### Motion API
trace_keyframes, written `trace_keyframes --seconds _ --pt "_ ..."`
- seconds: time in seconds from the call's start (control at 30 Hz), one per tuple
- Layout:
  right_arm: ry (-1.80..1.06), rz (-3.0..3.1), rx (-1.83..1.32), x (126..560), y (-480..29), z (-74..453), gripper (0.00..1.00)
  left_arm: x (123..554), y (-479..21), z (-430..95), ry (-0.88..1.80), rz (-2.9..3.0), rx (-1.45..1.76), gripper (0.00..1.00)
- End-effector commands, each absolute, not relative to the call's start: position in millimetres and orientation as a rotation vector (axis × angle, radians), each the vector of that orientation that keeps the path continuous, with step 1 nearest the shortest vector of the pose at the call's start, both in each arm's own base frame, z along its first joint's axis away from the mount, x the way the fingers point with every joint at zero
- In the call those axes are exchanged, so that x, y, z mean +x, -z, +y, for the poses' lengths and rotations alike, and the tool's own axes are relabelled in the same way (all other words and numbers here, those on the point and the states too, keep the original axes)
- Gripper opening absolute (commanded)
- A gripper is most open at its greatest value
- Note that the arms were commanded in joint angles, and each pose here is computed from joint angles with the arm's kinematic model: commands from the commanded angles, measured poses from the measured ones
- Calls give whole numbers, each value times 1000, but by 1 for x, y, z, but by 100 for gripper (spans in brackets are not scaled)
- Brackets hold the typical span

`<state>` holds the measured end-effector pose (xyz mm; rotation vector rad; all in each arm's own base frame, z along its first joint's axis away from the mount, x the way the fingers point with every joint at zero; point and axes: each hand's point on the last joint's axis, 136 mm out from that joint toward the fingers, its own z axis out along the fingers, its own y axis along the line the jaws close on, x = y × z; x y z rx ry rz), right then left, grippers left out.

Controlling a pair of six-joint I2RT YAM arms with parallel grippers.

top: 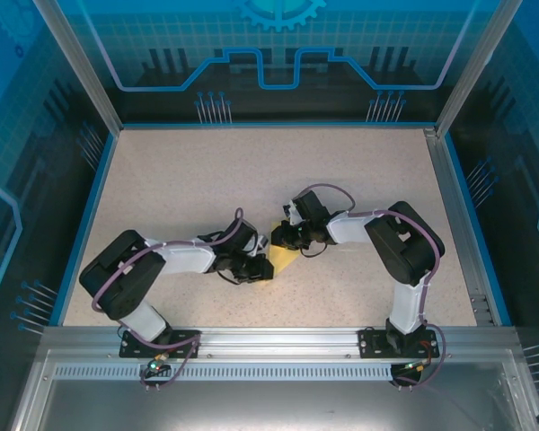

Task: Fold a paper plane with a square sheet of paper (pick it up from the middle)
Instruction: Fourth fold the wing at the center of the table.

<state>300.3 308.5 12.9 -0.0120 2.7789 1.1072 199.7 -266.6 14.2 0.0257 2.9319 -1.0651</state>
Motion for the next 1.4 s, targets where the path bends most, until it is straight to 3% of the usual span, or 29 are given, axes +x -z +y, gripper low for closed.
trace_keyframes --seconds 0.0,0.2,0.4,0.53,0.93,1.37 --pt "-893 2970 48 269 42 280 17 174 3 -240 918 3047 20 19" --pt "-893 2968 50 270 42 280 18 175 -13 -239 983 2961 -23 17" --pt "-907 2963 54 272 41 282 18 206 -64 -258 1102 2751 -28 19" --pt "-918 2961 59 273 40 284 18 228 -73 -271 1110 2700 -36 20" --pt "-934 2955 75 274 39 285 18 258 -39 -287 1066 2720 -112 20" --pt "-1032 2899 70 284 20 292 18 225 34 -237 734 2930 -234 15"
